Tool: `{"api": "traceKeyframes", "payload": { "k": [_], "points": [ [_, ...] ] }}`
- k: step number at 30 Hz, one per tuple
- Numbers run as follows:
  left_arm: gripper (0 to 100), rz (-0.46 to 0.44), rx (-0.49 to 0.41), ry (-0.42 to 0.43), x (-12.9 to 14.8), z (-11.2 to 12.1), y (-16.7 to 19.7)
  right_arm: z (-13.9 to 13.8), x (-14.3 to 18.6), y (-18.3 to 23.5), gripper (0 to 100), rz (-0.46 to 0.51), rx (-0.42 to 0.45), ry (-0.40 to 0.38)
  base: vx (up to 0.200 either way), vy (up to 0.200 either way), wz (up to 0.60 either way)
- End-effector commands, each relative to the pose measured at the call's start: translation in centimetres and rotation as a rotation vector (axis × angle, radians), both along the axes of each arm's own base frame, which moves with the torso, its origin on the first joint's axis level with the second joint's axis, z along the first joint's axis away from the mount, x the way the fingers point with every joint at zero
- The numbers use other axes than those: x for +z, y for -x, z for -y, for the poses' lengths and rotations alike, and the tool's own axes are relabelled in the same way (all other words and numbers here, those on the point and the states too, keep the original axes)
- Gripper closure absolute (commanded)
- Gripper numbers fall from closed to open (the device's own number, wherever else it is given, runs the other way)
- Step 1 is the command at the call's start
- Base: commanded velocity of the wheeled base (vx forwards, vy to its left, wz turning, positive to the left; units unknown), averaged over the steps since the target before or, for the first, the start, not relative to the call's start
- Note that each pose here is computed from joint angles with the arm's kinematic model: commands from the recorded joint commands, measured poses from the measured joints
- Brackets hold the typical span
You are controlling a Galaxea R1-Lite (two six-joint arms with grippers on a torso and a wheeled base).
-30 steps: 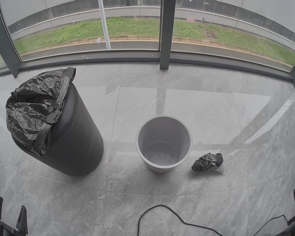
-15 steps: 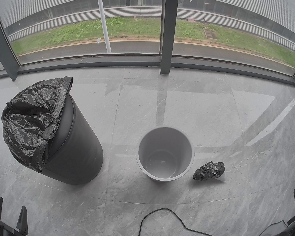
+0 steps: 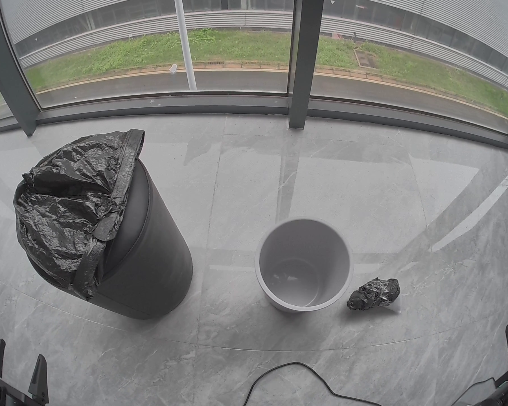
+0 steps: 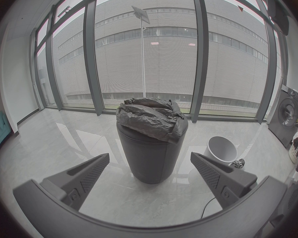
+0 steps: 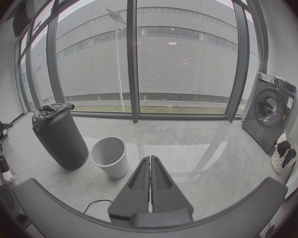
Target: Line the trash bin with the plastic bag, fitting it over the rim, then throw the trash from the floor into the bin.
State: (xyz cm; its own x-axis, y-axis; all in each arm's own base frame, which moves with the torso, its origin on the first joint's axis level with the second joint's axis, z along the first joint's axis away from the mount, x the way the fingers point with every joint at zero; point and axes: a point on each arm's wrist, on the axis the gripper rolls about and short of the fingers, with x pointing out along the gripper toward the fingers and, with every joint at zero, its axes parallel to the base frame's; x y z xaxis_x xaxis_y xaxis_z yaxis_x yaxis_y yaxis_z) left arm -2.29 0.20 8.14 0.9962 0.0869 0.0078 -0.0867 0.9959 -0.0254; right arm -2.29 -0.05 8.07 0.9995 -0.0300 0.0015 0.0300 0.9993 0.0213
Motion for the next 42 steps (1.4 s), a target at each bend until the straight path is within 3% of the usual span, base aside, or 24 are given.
{"api": "traceKeyframes", "payload": {
  "k": [1,4,34,42],
  "points": [
    [0,0.0,0.0,0.0,-0.51,0.0,0.0,0.0,-0.52,-0.04,100,-0.006,0.001,0.0,0.0,0.2,0.0],
    [0,0.001,0.0,0.001,-0.5,0.0,0.0,0.0,-0.52,-0.04,100,-0.006,0.001,0.0,0.0,0.2,0.0],
    [0,-0.003,-0.009,-0.017,-0.53,0.02,0.0,0.01,-0.5,-0.04,100,-0.005,-0.001,0.0,0.0,0.0,0.0],
    [0,-0.009,-0.018,-0.029,-0.58,0.04,0.0,0.01,-0.5,-0.04,100,-0.005,-0.001,0.0,0.15,0.075,0.0]
  ]
}}
